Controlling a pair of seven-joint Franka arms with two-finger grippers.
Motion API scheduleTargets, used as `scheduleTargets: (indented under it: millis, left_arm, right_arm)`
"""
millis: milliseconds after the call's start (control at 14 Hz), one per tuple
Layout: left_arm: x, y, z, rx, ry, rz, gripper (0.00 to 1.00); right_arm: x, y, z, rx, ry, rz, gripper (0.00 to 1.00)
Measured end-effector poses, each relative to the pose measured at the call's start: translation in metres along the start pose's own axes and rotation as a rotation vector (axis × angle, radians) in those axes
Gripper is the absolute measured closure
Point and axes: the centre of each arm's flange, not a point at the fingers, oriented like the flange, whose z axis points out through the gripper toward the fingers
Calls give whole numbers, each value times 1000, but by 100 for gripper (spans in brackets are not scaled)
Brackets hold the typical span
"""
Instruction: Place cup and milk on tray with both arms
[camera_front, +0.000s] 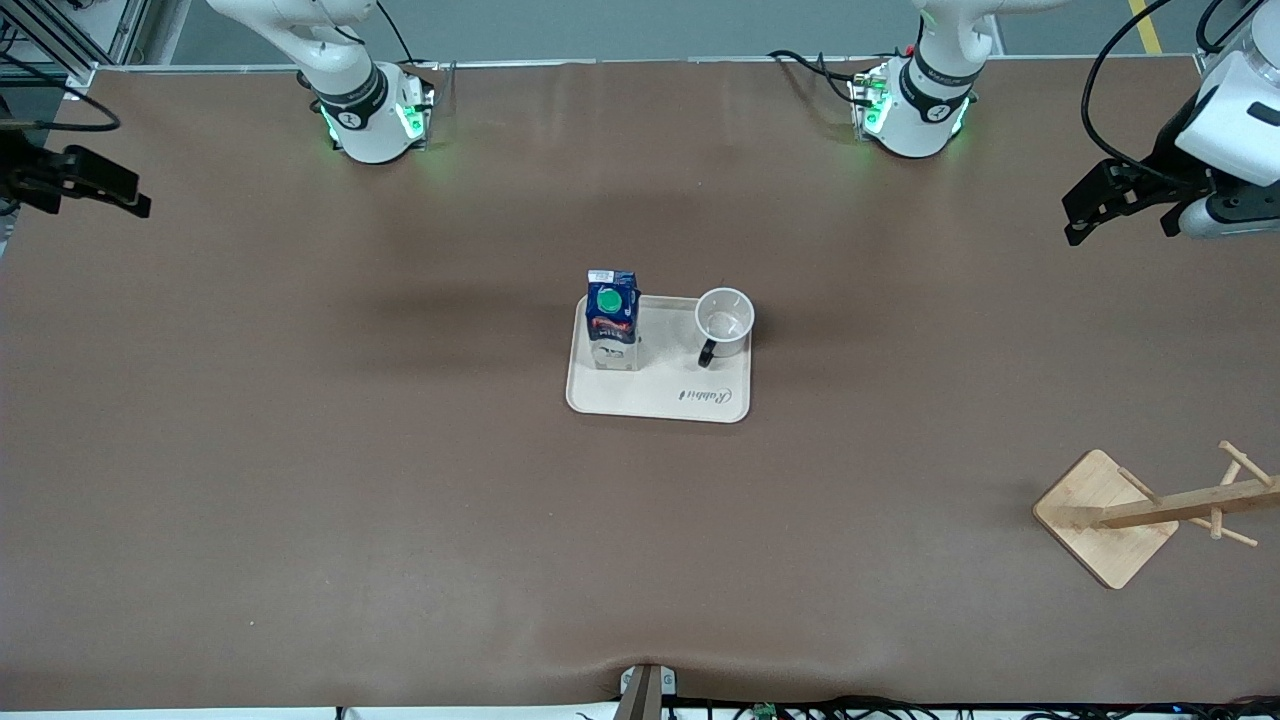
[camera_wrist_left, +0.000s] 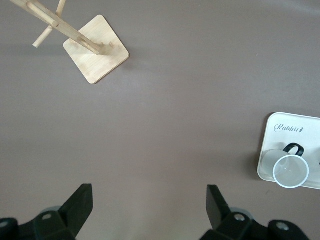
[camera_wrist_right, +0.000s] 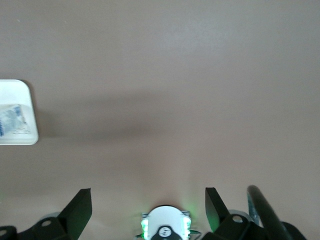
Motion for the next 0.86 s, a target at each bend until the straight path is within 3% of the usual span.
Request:
scheduleTargets:
  millis: [857]
  left_arm:
    - [0,-7,1,3,-16,-15,0]
  right_arm:
    - [-1,-7,-6,12,35,-13,0]
